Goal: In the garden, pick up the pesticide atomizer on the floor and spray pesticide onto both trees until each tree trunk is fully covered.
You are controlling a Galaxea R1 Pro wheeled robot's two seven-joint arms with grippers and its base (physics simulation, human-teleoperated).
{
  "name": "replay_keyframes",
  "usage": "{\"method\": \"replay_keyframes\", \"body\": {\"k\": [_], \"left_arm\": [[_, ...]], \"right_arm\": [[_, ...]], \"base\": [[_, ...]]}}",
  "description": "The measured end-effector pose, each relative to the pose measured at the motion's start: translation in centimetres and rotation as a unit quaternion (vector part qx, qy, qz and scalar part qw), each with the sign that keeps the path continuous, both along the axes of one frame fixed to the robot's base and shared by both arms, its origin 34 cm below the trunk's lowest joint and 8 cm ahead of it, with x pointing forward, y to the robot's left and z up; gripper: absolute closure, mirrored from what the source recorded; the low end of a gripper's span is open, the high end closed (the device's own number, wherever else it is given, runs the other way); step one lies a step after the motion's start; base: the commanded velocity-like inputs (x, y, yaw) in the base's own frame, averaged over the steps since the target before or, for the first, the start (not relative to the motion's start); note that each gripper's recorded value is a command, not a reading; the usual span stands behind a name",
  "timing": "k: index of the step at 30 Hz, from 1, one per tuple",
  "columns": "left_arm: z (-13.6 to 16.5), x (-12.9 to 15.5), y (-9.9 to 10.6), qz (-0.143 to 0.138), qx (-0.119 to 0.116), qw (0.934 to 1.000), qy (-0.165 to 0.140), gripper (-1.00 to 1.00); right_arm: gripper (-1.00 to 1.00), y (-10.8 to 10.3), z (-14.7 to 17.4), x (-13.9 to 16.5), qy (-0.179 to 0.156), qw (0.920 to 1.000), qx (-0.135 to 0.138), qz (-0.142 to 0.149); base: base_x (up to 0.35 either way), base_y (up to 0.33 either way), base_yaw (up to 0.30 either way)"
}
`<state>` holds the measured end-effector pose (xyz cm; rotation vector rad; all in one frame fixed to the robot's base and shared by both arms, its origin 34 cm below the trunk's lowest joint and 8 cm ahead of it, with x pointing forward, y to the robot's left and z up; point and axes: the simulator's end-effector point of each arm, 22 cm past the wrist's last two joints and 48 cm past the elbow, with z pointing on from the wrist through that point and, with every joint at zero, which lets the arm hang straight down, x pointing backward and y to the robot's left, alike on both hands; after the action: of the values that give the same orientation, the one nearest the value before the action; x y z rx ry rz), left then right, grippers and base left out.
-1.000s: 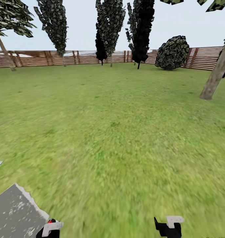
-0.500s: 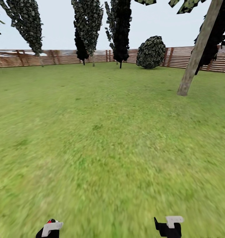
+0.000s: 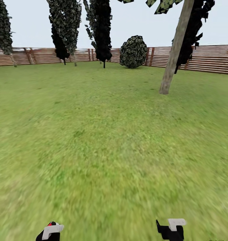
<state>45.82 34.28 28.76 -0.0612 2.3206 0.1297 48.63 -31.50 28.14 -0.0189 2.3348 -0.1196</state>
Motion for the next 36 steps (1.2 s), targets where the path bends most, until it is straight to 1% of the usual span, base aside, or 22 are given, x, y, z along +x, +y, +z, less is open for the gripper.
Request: {"method": "replay_keyframes", "body": {"k": [15,27,34,36], "left_arm": [[-0.2,-0.2,0.0,0.000,0.000,1.0000,0.003,1.00],[-0.3,-0.3,0.0,0.001,0.000,1.0000,0.005,1.00],[-0.4,-0.4,0.0,0.001,0.000,1.0000,0.006,1.00],[-0.4,-0.4,0.0,0.001,0.000,1.0000,0.006,1.00]], "right_arm": [[-1.00,0.0,-0.2,-0.2,0.003,1.0000,0.000,0.000],[-1.00,0.0,-0.3,-0.3,0.004,1.0000,0.000,-0.001],[-1.00,0.0,-0.5,-0.5,0.007,1.0000,0.000,0.001],[-1.00,0.0,-1.2,-1.6,0.021,0.9998,0.002,0.002]], "base": [[0.264,-0.149,-0.300],[0.325,-0.035,-0.295],[0.337,0.000,-0.080],[0.337,0.000,-0.006]]}}
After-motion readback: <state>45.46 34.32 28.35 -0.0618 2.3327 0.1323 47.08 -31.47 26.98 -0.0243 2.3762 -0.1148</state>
